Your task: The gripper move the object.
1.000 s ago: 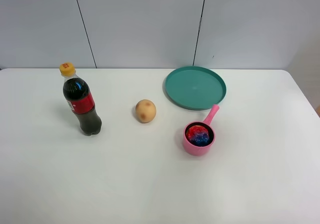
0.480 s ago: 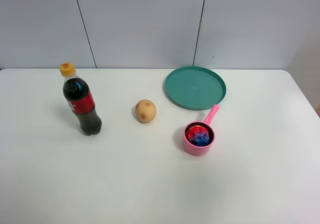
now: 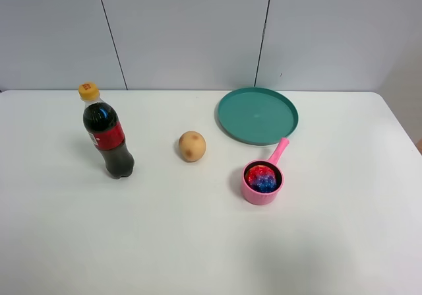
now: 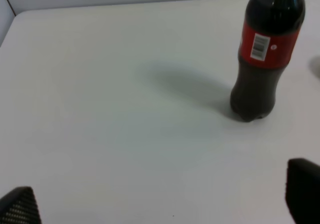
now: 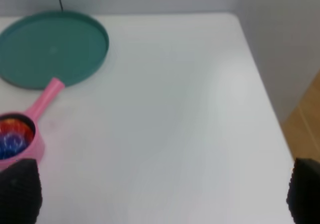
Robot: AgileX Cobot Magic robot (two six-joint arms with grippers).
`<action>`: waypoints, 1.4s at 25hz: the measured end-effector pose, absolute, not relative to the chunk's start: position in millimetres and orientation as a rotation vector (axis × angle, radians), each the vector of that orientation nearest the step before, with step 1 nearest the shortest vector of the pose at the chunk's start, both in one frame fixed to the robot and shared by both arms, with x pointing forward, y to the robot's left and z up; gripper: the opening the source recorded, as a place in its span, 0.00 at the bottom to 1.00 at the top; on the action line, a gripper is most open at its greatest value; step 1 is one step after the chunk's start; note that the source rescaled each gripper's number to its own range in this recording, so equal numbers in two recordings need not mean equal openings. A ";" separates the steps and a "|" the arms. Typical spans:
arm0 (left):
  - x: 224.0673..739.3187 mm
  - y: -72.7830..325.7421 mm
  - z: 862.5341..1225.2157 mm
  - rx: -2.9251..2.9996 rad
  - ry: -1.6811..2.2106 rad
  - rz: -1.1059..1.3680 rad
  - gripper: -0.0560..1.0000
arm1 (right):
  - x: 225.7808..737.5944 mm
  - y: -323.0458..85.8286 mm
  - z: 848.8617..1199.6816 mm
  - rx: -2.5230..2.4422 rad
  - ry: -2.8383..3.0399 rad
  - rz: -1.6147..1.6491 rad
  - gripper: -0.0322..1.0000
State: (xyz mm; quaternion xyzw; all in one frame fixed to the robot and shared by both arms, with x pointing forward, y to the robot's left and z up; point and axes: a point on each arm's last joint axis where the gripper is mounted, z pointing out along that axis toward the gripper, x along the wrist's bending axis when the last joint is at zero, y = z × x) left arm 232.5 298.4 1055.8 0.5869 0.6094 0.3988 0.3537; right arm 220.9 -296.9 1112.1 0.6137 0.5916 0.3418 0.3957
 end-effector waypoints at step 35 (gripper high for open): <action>232.5 298.4 1055.8 1.518 1.576 1.031 1.00 | 233.4 -298.1 1051.8 1.608 1.468 0.893 1.00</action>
